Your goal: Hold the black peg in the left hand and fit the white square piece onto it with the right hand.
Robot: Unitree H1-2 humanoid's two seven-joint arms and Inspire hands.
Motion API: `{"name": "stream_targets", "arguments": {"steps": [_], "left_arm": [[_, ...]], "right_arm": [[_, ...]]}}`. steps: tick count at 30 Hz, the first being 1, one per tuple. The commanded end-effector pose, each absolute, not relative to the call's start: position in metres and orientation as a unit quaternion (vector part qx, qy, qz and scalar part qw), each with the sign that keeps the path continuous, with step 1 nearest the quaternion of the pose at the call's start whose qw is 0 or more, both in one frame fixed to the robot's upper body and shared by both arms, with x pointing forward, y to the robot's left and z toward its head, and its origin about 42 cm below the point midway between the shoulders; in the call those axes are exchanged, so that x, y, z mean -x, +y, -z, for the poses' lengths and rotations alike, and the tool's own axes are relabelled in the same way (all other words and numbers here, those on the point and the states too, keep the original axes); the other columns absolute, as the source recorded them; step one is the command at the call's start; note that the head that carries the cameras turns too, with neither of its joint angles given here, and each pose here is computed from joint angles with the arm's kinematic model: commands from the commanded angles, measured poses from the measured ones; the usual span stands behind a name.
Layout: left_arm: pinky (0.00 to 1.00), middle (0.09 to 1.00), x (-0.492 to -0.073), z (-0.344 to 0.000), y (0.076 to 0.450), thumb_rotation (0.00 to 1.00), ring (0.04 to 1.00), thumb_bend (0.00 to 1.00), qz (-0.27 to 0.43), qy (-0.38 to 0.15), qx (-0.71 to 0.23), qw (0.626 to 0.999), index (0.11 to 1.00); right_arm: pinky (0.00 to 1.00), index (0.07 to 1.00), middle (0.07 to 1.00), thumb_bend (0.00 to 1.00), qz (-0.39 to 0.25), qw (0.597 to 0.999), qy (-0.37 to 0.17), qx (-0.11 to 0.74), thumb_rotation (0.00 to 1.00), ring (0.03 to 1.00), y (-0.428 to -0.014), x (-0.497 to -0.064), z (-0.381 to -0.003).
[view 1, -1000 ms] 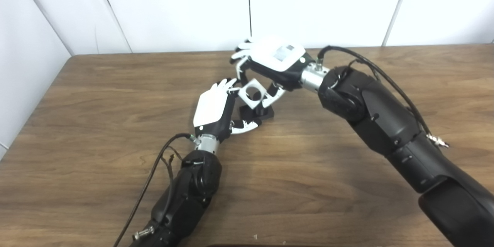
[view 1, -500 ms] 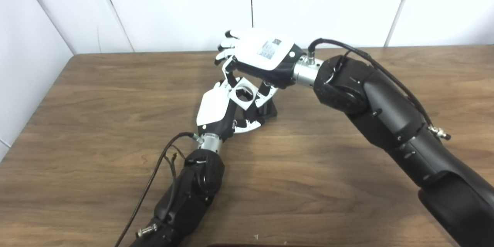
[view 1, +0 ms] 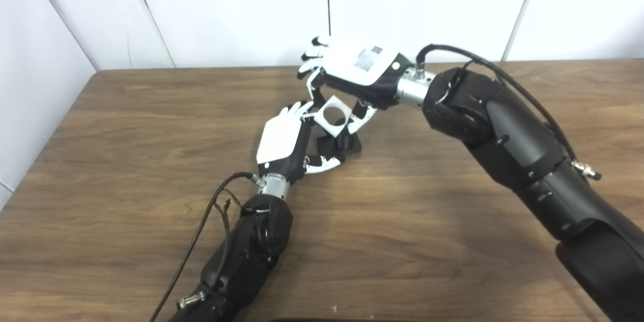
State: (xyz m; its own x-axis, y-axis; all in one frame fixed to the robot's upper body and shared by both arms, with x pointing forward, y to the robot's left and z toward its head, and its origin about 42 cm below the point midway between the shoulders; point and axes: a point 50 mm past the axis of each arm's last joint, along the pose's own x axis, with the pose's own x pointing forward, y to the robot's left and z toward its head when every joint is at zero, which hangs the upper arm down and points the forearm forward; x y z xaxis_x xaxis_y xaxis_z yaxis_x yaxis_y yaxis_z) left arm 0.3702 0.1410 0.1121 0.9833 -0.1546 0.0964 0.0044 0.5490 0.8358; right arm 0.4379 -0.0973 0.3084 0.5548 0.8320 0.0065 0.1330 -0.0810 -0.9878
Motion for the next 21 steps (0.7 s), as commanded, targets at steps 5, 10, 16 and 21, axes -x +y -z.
{"name": "stream_targets", "arguments": {"steps": [5,10,16,21], "left_arm": [[0.96,0.896,-0.349,-0.072,0.143,0.09,0.943,0.51,0.106,0.0,-0.509,0.854,0.492],[0.98,0.898,-0.349,-0.072,0.142,0.09,0.947,0.51,0.106,0.002,-0.506,0.856,0.492],[0.97,0.896,-0.348,-0.071,0.141,0.09,0.942,0.52,0.105,0.0,-0.505,0.857,0.491],[0.97,0.9,-0.348,-0.072,0.14,0.09,0.946,0.51,0.107,0.001,-0.504,0.857,0.492]], "right_arm": [[0.94,0.483,0.821,0.51,-0.266,0.565,-0.393,0.675,0.15,0.892,-0.098,-0.446,-0.343],[0.95,0.485,0.823,0.51,-0.263,0.565,-0.388,0.679,0.15,0.897,-0.1,-0.449,-0.34],[0.95,0.484,0.816,0.51,-0.265,0.572,-0.384,0.675,0.15,0.887,-0.104,-0.451,-0.335],[0.96,0.484,0.819,0.51,-0.268,0.573,-0.375,0.677,0.15,0.892,-0.105,-0.452,-0.33]]}}
